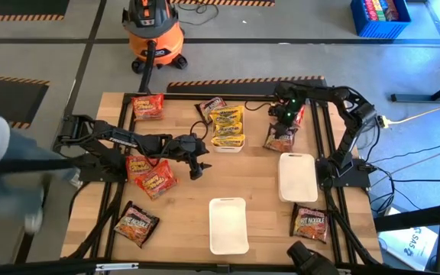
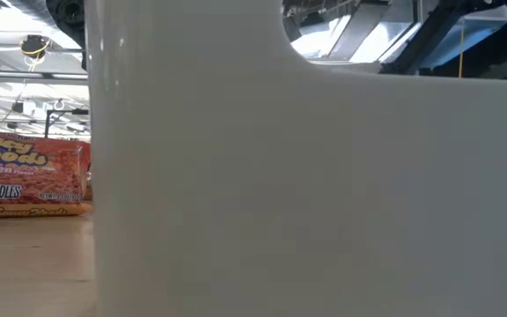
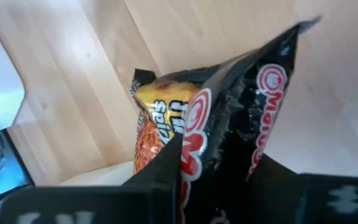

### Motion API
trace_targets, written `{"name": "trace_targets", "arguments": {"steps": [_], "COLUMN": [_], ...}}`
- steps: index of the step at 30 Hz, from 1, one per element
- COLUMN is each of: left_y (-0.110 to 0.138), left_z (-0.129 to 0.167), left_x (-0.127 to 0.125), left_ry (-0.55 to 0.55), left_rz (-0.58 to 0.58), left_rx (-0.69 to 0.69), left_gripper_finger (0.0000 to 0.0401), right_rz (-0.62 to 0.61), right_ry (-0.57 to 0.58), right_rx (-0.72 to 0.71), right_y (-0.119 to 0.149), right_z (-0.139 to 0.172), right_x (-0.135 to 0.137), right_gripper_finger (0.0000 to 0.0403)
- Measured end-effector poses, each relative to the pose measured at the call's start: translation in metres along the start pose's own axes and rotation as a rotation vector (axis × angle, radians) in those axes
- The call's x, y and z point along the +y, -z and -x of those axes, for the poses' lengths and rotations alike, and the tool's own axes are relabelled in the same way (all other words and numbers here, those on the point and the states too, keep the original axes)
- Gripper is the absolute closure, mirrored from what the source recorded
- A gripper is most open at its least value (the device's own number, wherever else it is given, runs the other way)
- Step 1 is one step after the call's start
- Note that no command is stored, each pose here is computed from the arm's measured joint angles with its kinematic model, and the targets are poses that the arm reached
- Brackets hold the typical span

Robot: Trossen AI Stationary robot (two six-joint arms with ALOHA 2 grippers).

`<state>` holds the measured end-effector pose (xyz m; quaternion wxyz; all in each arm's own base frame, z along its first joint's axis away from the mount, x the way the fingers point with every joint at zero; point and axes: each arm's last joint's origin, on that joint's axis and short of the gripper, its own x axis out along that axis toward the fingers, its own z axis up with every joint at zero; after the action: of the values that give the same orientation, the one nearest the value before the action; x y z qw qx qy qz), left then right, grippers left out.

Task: Sort Maruchan noodles
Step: Put the top right black noodle pack into the right white bin

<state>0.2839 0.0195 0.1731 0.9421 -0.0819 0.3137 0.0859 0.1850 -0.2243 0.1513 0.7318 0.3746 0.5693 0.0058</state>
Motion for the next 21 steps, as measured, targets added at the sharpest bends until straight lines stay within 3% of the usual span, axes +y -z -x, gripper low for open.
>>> {"name": "trace_targets", "arguments": {"steps": [10, 21], "left_y": [0.000, -0.002], "left_z": [0.000, 0.000], "left_x": [0.000, 0.000], "left_ry": [0.000, 0.003], "left_rz": [0.000, 0.010], "left_rx": [0.000, -0.017], "left_gripper_finger": [0.0113, 0.0113], "right_rz": [0.051, 0.246], "right_ry": [0.067, 0.189], "right_rx": [-0.057, -0.154], "right_y": [-0.009, 0.002], "right_z": [0.025, 0.049], "right_x": [0.022, 0.111], "right_gripper_finger": [0.0336, 0.0336]}}
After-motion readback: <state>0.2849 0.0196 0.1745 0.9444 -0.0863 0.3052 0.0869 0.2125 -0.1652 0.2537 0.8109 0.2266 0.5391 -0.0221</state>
